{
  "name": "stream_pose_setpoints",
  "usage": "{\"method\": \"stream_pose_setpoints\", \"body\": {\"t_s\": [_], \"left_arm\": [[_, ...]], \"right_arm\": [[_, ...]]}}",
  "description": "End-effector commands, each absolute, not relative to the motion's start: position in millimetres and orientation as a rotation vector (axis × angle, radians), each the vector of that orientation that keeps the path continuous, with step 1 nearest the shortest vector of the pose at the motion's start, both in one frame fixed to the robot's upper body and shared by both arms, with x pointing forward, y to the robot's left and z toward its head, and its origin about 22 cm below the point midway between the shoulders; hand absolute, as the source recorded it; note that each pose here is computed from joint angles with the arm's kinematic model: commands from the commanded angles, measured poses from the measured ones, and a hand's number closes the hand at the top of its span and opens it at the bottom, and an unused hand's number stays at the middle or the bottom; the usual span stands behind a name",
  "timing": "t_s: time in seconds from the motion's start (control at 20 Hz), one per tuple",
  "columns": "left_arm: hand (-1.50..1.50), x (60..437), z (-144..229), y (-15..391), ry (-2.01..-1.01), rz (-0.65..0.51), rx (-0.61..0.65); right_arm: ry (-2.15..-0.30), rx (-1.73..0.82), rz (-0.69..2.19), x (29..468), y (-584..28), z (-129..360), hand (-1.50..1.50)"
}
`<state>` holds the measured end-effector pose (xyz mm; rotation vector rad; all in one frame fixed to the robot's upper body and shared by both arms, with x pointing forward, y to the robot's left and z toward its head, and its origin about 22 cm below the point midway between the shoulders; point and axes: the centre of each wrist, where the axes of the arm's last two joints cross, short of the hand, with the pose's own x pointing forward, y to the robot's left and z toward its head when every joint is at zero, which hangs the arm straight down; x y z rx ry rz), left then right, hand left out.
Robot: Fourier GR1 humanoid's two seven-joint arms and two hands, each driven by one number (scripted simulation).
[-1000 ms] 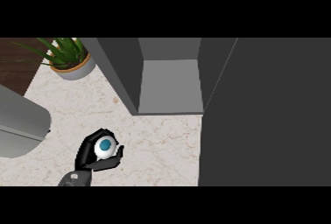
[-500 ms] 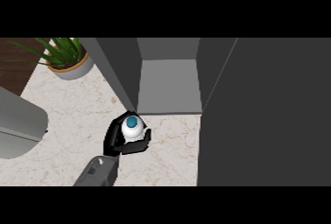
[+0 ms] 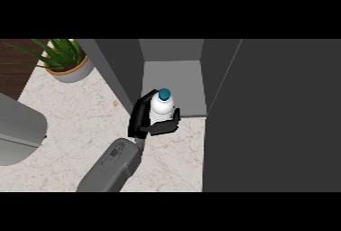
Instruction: Pick up the bottled water, place it into the cabinet and close the cabinet
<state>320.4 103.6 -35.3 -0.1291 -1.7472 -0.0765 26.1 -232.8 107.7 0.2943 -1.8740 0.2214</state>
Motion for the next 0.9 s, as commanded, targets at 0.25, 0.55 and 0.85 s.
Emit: {"method": "stream_pose_setpoints", "body": {"t_s": [0.25, 0.55, 0.85], "left_arm": [[1.5, 358, 2, 71, -1.693, -0.039, -0.008], [1.5, 389, 16, 77, -1.657, 0.019, 0.021], [1.5, 403, 13, 85, -1.648, -0.008, 0.326]], "right_arm": [[-1.93, 0.335, 0.191, 22, -238, 137, -1.5], [-1.924, 0.334, 0.218, 24, -252, 130, -1.5], [-1.934, 0.325, 0.209, 18, -253, 129, -1.5]]}}
